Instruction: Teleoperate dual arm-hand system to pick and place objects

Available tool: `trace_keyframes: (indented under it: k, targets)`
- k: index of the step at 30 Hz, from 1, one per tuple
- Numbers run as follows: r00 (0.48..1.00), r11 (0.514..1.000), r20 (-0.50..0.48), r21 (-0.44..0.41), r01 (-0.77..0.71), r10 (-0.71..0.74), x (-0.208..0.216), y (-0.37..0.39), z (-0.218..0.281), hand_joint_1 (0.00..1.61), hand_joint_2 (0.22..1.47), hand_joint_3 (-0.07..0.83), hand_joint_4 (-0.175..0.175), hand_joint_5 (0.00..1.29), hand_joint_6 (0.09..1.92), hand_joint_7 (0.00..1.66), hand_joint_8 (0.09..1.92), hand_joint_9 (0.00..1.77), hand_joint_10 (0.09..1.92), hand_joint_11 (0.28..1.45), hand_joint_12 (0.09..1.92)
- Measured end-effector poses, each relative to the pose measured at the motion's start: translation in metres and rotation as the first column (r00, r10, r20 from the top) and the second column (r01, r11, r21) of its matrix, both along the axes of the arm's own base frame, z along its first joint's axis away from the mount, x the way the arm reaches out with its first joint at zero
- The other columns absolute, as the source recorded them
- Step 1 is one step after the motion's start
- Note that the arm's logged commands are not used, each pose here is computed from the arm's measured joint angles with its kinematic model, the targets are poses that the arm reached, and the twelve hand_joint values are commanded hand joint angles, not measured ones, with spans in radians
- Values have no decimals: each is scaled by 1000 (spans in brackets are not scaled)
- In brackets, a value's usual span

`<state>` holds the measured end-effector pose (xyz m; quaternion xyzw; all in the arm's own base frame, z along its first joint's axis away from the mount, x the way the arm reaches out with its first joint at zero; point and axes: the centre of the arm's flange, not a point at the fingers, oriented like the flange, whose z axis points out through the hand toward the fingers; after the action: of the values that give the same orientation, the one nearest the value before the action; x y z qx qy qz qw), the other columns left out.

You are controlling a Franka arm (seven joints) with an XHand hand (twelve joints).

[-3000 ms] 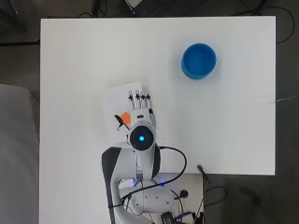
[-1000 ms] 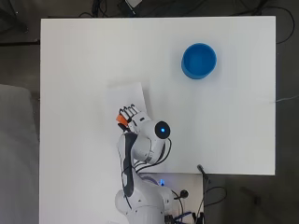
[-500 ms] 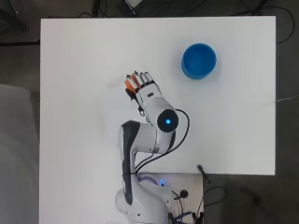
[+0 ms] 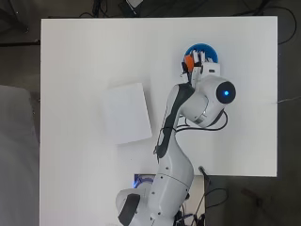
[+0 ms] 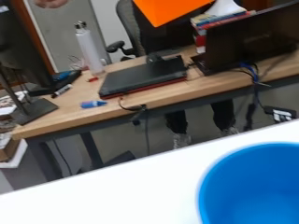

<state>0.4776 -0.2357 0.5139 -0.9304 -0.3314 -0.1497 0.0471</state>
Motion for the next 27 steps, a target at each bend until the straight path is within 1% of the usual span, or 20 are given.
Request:
trace_keyframes:
  k: [1, 2, 3, 4, 5, 6, 7, 9, 12, 16, 19, 21, 22, 23, 24, 25, 26, 27]
  targets:
    - [1000, 1000, -10, 4, 12, -12, 0, -12, -12, 871, 1268, 0, 175, 672, 1461, 909, 1765, 1186, 1917, 887, 1868]
    - [999, 1000, -29, 9, 26, -25, -1, -22, -28, 969, 1278, 6, 63, 612, 1490, 867, 1664, 1058, 1855, 768, 1733]
    - [998, 999, -49, 12, 41, -40, -3, -31, -41, 1046, 1289, 8, -25, 561, 1519, 833, 1593, 949, 1796, 662, 1559]
    - [996, 998, -67, 10, 61, -61, -5, -39, -51, 1089, 1298, 7, -74, 529, 1542, 810, 1556, 881, 1749, 602, 1411]
    - [993, 997, -81, -1, 82, -81, -8, -47, -57, 1111, 1305, 5, -97, 510, 1558, 796, 1536, 842, 1705, 573, 1302]
    - [991, 995, -91, -15, 101, -102, -13, -54, -61, 1119, 1309, 3, -105, 501, 1570, 787, 1528, 820, 1671, 560, 1225]
    - [988, 993, -102, -31, 117, -119, -18, -61, -65, 1120, 1314, 3, -105, 495, 1580, 778, 1528, 807, 1647, 556, 1169]
    - [985, 991, -112, -46, 127, -131, -28, -68, -74, 1108, 1324, 3, -86, 482, 1615, 757, 1534, 771, 1608, 555, 1067]
    - [984, 990, -114, -31, 135, -138, -37, -66, -91, 1085, 1345, 2, -64, 456, 1672, 722, 1565, 732, 1587, 575, 908]
    - [990, 997, -120, -29, 70, -72, -21, -23, -109, 1075, 1353, 2, -56, 450, 1671, 701, 1595, 723, 1586, 589, 864]
    - [992, 999, -127, -36, 23, -27, -9, 10, -110, 1087, 1352, 0, -79, 461, 1603, 698, 1632, 734, 1580, 585, 950]
    - [991, 998, -129, -53, 20, -26, -1, 27, -95, 1096, 1357, 1, -111, 440, 1599, 698, 1650, 737, 1569, 579, 958]
    - [991, 998, -128, -59, 21, -28, 1, 36, -85, 1108, 1357, 0, -137, 438, 1577, 700, 1665, 742, 1567, 579, 957]
    - [991, 998, -131, -62, 22, -30, 1, 44, -75, 1113, 1354, 0, -155, 474, 1582, 661, 1656, 753, 1574, 579, 971]
    - [990, 998, -136, -61, 22, -30, -1, 50, -67, 1167, 1330, -6, -95, 458, 1240, 660, 1607, 759, 1588, 574, 994]
    - [990, 998, -138, -60, 21, -29, -2, 51, -58, 1210, 1307, -7, -44, 484, 845, 667, 1567, 777, 1600, 568, 1037]
    - [990, 998, -136, -63, 21, -30, -2, 50, -50, 1237, 1291, -5, -12, 534, 534, 675, 1542, 796, 1614, 566, 1084]
    - [991, 997, -129, -72, 23, -32, 0, 46, -42, 1253, 1279, -3, 4, 581, 324, 684, 1525, 814, 1631, 565, 1142]
